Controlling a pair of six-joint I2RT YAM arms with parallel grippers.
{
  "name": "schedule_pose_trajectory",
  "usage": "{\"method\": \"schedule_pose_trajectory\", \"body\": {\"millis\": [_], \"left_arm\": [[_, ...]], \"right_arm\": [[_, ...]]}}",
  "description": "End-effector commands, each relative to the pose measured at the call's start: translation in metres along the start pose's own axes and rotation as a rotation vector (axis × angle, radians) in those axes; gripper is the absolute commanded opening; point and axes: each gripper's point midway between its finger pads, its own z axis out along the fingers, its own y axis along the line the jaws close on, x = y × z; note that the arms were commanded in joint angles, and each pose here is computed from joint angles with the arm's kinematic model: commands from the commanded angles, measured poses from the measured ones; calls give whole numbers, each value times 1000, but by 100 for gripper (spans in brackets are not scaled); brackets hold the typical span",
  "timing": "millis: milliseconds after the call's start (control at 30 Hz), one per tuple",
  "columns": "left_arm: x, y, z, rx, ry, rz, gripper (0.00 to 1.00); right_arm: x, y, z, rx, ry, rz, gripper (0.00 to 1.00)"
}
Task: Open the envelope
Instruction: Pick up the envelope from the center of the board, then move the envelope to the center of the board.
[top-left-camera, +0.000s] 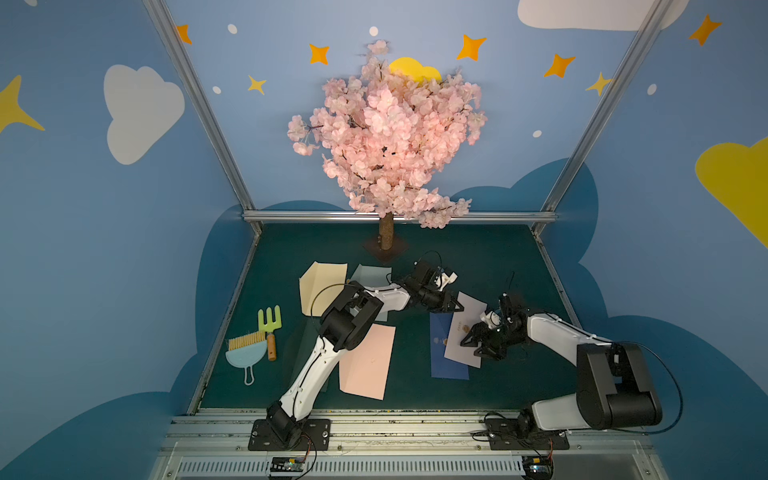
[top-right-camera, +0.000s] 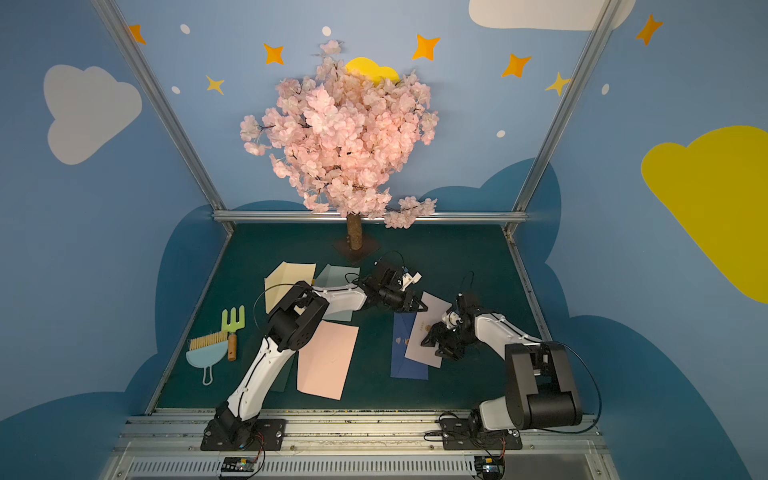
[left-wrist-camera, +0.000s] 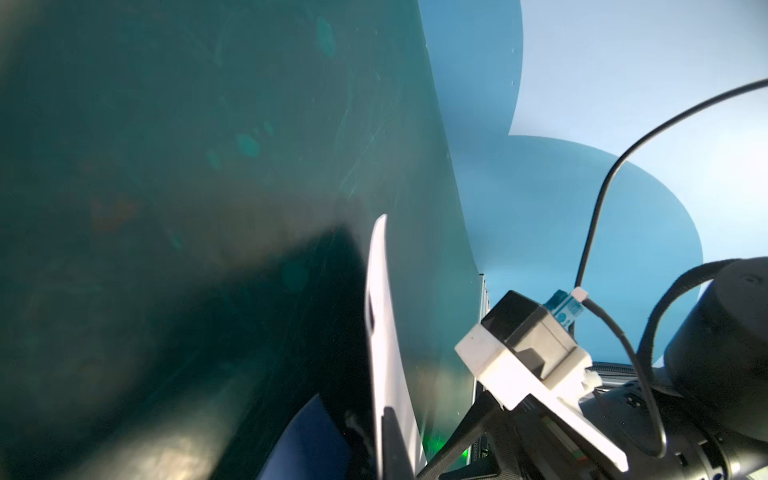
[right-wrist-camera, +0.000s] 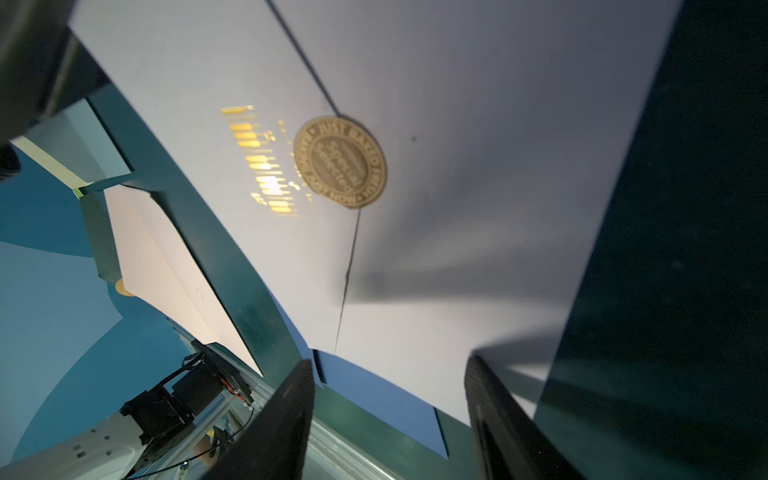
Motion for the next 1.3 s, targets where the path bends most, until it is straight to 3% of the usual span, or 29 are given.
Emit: {"method": "schedule_pose_trajectory", "body": {"millis": [0,167,300,533,833,1267], "left_arm": [[-36,-43,-32,38,-112,115,3],[-50,-62,-61,22,-143,169,3],[-58,-73,-85,22,-192,192,3],[-73,-56,-172,-120,-375,172,3],[-50,-43,-266,-318,-477,154,3],[-22,-28,-296,-351,-508,87,3]], "right_arm": [[1,19,-12,-20,-50,-94,58],[-3,72,-54,-74,-179,-217,50],[4,105,-56,-130,-172,-270,49],[14,136,-10,-119,-78,-345,46],[5,141,51,-85,9,-349,45],[9,111,92,-10,95,-313,46]]}}
